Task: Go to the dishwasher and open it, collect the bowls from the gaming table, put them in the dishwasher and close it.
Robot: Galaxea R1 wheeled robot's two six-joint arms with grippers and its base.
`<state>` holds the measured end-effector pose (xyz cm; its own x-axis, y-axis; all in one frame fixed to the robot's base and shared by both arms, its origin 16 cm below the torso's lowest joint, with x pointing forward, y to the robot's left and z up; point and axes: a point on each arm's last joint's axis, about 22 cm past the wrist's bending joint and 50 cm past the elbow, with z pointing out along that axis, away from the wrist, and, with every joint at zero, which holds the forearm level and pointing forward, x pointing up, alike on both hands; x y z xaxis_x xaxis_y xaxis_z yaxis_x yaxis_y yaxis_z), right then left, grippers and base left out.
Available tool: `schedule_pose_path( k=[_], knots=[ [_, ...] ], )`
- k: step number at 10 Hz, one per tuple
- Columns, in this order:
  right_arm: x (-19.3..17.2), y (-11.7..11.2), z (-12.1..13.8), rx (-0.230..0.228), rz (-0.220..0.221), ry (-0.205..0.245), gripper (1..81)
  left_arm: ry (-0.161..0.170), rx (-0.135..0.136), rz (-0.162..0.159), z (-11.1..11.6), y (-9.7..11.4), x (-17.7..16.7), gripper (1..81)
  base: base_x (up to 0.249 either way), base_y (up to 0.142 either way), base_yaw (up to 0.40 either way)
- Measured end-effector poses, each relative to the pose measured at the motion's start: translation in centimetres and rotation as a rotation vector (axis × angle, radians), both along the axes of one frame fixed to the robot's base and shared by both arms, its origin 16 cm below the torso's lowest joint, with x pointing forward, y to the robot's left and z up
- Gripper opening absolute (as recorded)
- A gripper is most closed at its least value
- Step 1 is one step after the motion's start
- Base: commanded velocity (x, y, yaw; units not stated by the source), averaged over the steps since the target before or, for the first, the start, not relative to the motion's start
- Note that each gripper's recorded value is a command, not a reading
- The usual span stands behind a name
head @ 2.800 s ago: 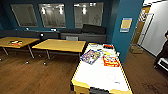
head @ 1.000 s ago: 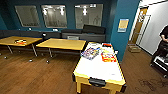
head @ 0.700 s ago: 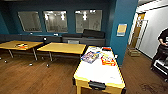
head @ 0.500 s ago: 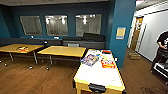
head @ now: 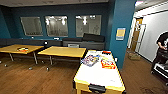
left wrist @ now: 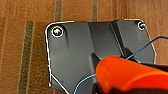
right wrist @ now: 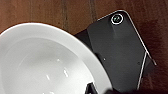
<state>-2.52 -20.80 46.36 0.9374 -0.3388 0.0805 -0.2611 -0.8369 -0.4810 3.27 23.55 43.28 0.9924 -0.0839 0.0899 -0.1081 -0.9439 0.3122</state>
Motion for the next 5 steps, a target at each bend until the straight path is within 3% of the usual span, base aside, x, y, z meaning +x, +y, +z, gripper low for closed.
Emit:
schedule_pose_path(
  k=[3, 5],
  knots=[
    [0.0, -0.1, -0.1, -0.004, 0.002, 0.002, 1.0, 0.007, 0.1, 0.017, -1.2, 2.5, -0.6, 1.0, 0.0, 0.0, 0.0],
    [-0.1, -0.6, -0.3, -0.014, 0.002, 0.004, 1.0, 0.008, 0.131, 0.028, -1.7, 2.0, -1.0, 1.0, 0.0, 0.0, 0.0]
  ],
)
